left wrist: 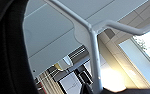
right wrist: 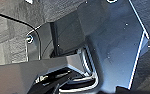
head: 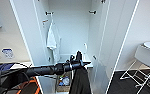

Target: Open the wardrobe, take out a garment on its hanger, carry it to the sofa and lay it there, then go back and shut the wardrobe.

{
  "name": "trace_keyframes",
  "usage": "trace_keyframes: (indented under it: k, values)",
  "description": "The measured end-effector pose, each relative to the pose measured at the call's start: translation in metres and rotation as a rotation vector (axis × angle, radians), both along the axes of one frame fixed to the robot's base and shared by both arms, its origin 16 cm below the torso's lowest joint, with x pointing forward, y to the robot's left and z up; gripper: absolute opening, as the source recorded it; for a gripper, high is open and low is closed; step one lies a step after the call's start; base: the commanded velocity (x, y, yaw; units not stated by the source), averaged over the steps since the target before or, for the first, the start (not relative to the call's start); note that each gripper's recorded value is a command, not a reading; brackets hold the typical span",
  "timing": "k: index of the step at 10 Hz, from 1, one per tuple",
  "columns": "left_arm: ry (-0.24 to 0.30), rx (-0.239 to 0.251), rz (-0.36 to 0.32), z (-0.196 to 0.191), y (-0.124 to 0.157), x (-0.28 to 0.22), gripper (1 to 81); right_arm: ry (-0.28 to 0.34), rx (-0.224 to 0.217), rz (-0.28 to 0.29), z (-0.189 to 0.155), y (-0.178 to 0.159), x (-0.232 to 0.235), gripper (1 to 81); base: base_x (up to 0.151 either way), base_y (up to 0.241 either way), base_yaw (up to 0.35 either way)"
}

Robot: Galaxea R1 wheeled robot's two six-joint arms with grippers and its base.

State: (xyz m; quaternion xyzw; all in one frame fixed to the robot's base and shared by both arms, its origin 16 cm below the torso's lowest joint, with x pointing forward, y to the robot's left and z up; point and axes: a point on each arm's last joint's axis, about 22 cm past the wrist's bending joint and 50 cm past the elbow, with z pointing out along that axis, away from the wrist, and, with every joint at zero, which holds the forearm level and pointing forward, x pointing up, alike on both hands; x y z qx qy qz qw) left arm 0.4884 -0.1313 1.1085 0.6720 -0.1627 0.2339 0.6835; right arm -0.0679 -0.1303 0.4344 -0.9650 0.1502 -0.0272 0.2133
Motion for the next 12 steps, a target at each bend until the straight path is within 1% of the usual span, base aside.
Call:
trace_keyframes:
  k: [2, 3, 6, 8, 10, 12]
  values:
    - [0.0, 0.0, -0.001, 0.0001, -0.0004, -0.0003, 1.0, 0.0, 0.0, 0.0, 0.0, 0.0, -0.0002, 81.1, 0.0, 0.0, 0.0]
    - [0.0, -0.002, -0.004, 0.0005, -0.0017, -0.0013, 1.0, 0.0, 0.0, 0.0, 0.0, 0.0, 0.0, 81.1, 0.0, 0.0, -0.195]
    - [0.0, -0.002, -0.006, 0.0006, -0.003, -0.0024, 1.0, 0.0, 0.0, 0.0, 0.0, 0.0, -0.0002, 81.1, 0.0, 0.0, -0.251]
    - [0.001, 0.003, 0.005, -0.001, 0.0028, 0.0013, 1.0, -0.003, -0.003, 0.0, -0.0004, -0.0023, 0.0019, 81.1, 0.0, 0.0, -0.253]
    - [0.002, 0.008, -0.002, -0.0024, -0.0015, -0.0006, 1.0, 0.006, 0.004, 0.0, 0.0007, 0.0035, -0.0042, 81.1, 0.0, 0.0, -0.253]
    - [0.002, 0.006, -0.005, -0.0012, -0.0017, -0.0023, 1.0, 0.004, 0.002, -0.001, 0.0003, 0.0014, -0.0028, 81.1, 0.0, 0.0, -0.256]
